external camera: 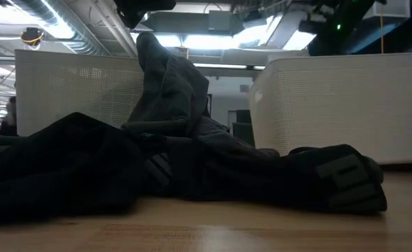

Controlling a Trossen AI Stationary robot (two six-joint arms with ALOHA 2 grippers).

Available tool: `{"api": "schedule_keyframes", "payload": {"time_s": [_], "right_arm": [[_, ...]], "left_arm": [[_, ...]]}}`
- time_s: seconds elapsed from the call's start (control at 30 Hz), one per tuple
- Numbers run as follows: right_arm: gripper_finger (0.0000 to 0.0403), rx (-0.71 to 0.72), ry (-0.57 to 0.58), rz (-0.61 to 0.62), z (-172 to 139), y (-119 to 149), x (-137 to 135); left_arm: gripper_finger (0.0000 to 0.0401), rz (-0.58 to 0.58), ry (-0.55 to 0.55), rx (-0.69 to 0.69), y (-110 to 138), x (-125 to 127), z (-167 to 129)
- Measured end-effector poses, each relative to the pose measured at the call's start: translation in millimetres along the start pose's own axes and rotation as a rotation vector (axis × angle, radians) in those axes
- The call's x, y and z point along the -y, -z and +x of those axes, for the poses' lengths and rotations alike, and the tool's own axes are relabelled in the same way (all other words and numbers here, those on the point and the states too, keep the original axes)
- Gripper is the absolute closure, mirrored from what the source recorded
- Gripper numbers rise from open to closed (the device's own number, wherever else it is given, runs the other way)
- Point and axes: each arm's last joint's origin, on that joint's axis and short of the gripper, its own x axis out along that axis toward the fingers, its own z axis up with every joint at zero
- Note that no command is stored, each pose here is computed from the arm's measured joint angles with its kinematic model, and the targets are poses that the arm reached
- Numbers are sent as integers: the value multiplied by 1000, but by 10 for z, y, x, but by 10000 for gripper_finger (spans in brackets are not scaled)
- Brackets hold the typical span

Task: Sort clothes
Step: Put the white shirt into the right white laundry bin

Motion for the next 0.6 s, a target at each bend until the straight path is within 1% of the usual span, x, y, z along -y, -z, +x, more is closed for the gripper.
{"api": "schedule_keyframes", "payload": {"time_s": [0.13,0.23,0.33,0.47,0.6], "right_arm": [[332,-67,-26,-10,171,65,-99],[315,-98,-33,-19,257,69,-139],[294,-107,-34,5,296,64,-154],[257,-106,-32,26,298,62,-154],[208,-96,-20,31,271,52,-137]], "left_arm": [[246,0,0,0,0,0,0],[246,0,0,0,1,0,0],[246,0,0,-1,1,0,0],[246,1,-1,-2,2,0,0],[246,3,-1,-4,4,-1,0]]}}
